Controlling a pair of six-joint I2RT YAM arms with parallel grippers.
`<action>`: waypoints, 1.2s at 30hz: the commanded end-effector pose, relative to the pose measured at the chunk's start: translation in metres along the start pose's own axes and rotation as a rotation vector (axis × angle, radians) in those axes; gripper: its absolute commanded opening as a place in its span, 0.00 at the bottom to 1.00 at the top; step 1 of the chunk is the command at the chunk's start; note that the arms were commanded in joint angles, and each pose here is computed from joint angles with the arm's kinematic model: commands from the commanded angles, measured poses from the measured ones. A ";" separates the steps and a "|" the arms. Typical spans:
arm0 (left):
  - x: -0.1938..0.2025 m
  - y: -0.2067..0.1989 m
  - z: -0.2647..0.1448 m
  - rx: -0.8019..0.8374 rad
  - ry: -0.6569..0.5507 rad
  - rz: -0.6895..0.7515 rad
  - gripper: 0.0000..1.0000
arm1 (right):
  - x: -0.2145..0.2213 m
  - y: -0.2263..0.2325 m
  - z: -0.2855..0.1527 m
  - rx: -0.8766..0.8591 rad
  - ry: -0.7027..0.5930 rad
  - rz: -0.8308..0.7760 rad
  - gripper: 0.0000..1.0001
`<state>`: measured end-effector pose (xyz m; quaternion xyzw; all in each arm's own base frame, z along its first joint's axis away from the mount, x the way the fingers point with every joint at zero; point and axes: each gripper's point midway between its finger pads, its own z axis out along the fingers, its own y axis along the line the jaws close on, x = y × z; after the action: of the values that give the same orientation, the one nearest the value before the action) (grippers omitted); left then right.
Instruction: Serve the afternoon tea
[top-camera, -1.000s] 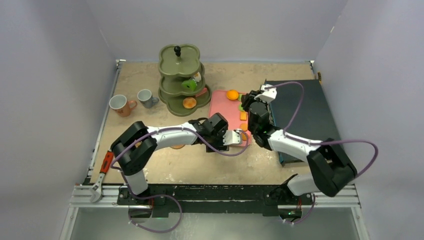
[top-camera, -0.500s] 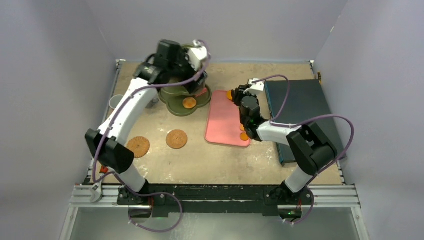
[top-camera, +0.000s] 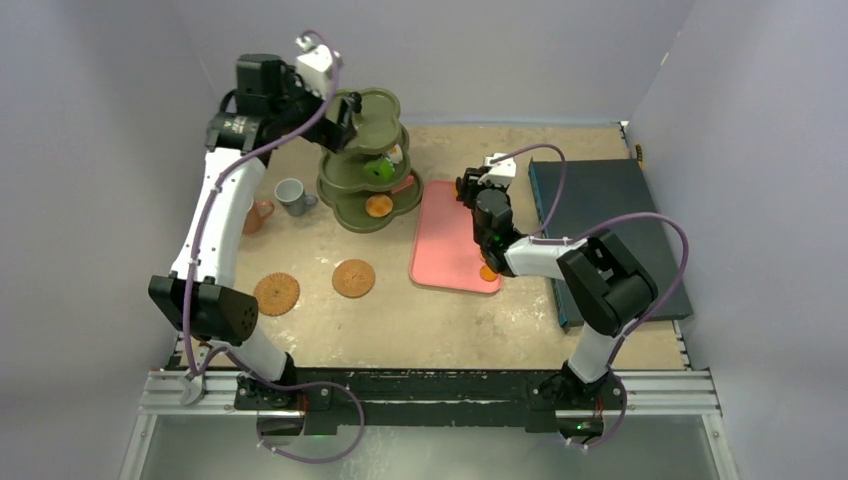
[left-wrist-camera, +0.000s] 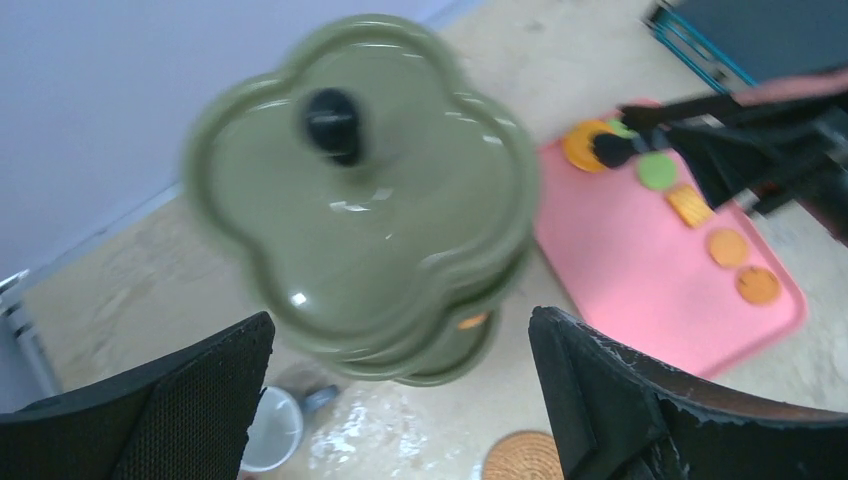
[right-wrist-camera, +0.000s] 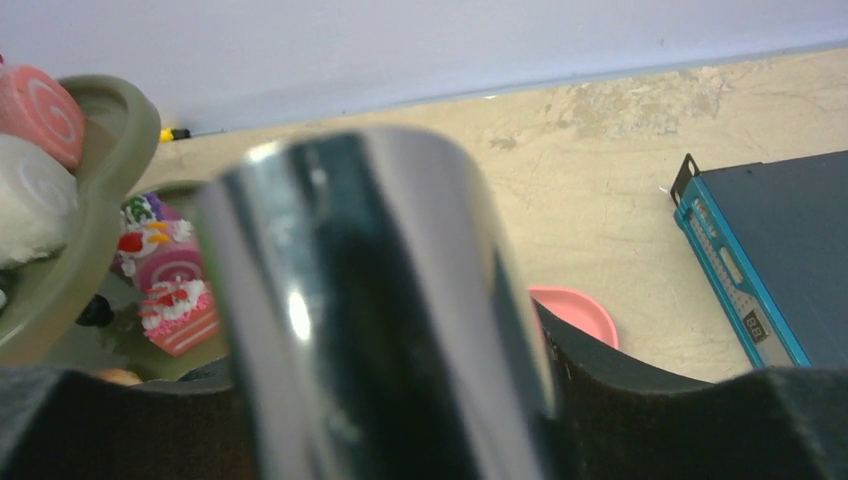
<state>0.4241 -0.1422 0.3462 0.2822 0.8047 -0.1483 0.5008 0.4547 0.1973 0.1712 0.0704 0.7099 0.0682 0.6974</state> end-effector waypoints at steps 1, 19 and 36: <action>-0.032 0.054 -0.025 -0.098 -0.129 -0.110 0.99 | -0.023 0.012 0.011 -0.019 -0.064 -0.006 0.59; -0.022 0.106 -0.040 -0.174 -0.171 -0.191 0.99 | 0.010 0.015 0.026 -0.022 0.003 -0.031 0.66; -0.017 0.107 -0.040 -0.178 -0.171 -0.197 0.99 | -0.005 0.009 0.028 -0.011 -0.041 -0.057 0.41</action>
<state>0.4656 -0.0430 0.3715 0.1448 0.8057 -0.1458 0.5556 0.4751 0.2086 0.1380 0.0346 0.7326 0.0491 0.6780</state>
